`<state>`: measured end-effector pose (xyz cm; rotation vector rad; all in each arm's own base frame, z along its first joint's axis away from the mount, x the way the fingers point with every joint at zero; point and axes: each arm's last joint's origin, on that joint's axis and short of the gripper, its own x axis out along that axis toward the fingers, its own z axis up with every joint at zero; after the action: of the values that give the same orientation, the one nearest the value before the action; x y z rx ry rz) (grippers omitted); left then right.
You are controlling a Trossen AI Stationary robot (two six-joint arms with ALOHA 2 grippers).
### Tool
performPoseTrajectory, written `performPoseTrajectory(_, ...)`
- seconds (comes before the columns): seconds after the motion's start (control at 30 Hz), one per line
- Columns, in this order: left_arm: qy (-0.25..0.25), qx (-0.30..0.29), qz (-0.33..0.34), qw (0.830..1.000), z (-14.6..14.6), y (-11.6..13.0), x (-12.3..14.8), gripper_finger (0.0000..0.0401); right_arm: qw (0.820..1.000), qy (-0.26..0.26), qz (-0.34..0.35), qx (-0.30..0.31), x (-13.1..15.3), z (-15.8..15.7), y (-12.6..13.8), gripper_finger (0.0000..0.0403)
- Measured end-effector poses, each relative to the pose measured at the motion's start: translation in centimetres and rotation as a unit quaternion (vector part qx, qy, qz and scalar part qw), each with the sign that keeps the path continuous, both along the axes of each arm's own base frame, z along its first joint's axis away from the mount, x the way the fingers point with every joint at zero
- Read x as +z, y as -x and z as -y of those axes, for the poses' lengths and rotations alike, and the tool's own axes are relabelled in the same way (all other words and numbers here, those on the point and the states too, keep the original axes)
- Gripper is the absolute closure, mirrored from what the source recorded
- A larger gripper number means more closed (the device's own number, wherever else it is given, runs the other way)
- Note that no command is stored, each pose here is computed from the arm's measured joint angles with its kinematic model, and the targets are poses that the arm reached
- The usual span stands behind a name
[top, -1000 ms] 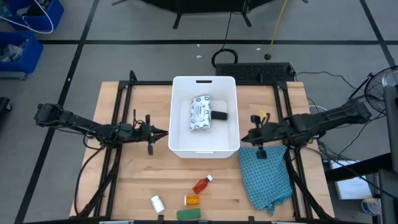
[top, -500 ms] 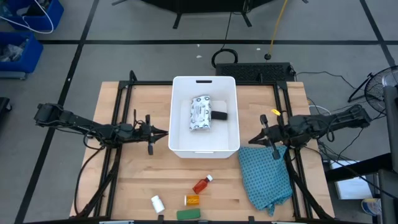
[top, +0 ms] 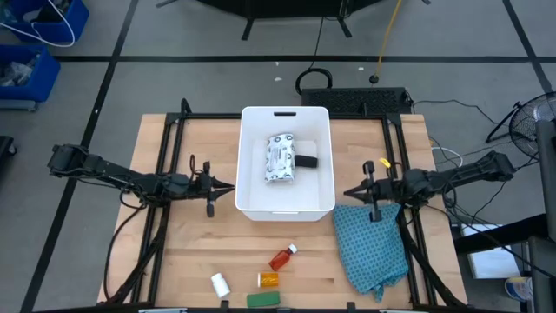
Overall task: Pick & place medical supplies in basket/bin
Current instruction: Put the white pill bottle into the white bin
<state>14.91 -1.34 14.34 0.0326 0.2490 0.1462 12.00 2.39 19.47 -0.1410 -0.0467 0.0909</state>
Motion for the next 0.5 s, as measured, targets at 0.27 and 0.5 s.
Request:
performPoseTrajectory(0.27,0.034,0.0,0.008,0.999,0.0,0.0,0.1,0.0359,1.0,0.009,-0.001,0.001,-0.2,0.0,0.0,0.0403)
performPoseTrajectory(0.5,0.004,-0.133,-0.012,0.991,2.0,-1.6,3.6,0.0359,1.0,0.026,0.001,0.0,-0.2,0.0,0.0,0.0403)
